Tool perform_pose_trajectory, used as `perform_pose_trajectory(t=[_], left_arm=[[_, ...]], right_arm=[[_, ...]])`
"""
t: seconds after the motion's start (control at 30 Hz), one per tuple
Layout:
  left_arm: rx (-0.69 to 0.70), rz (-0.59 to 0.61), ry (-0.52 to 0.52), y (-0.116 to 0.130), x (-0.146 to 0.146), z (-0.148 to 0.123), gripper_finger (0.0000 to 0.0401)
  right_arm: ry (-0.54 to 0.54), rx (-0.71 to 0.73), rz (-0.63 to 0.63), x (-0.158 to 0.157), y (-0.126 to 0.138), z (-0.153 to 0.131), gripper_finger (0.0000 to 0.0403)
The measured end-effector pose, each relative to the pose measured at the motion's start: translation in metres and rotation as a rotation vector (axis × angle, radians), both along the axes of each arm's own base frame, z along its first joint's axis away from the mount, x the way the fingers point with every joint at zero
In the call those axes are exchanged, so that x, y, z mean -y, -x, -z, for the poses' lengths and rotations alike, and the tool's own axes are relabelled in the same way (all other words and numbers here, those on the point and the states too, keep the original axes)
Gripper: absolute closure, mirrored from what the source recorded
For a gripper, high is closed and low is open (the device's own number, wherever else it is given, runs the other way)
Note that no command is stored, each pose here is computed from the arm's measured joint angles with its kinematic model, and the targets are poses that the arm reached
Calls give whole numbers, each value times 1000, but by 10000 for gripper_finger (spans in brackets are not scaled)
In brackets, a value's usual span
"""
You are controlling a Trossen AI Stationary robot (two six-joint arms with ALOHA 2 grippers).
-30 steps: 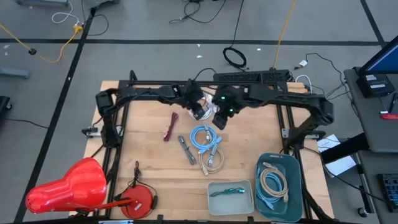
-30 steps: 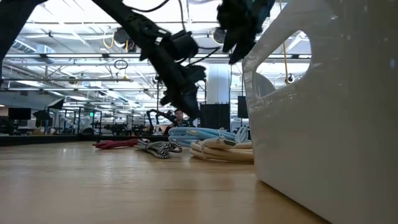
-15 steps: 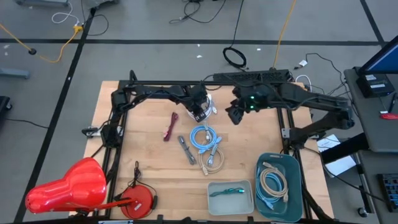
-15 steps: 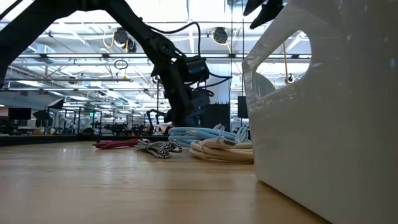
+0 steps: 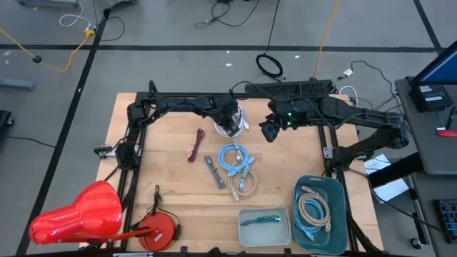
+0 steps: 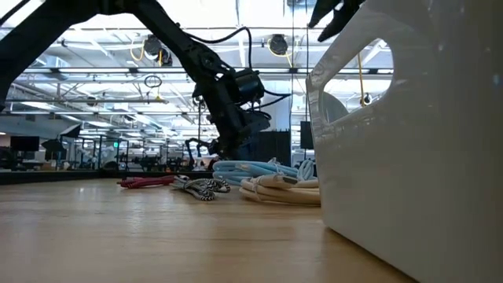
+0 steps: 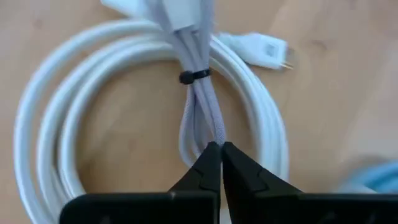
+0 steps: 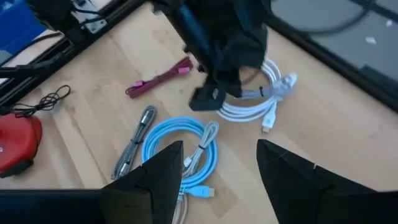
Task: Pick & Place USB Port
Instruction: Put the gray and white USB cable into the gray bin
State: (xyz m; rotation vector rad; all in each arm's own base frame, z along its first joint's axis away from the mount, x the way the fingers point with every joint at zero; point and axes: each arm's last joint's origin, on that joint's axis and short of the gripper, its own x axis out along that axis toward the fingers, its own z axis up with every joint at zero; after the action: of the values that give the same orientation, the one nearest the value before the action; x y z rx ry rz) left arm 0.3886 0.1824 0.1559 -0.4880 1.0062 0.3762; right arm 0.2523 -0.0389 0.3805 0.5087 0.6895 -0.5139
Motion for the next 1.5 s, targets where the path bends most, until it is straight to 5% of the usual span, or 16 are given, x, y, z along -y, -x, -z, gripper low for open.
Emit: perform_pose_trajectory(t=[0.4,0.73,0.87,1.5], left_arm=[[247,5,-68,27,32,-117,400],[382,17,-129,82,105,-209,400],[405,13,-164,93,129,-223,401],[514,51,-168,71,148,-222,401]], right_arm=[[-167,172,97,1,-18,45,206],[-283,809,194,7,-33,70,206],[-306,963,187,11,-32,75,206],[-308,997,147,1,-37,76,206]])
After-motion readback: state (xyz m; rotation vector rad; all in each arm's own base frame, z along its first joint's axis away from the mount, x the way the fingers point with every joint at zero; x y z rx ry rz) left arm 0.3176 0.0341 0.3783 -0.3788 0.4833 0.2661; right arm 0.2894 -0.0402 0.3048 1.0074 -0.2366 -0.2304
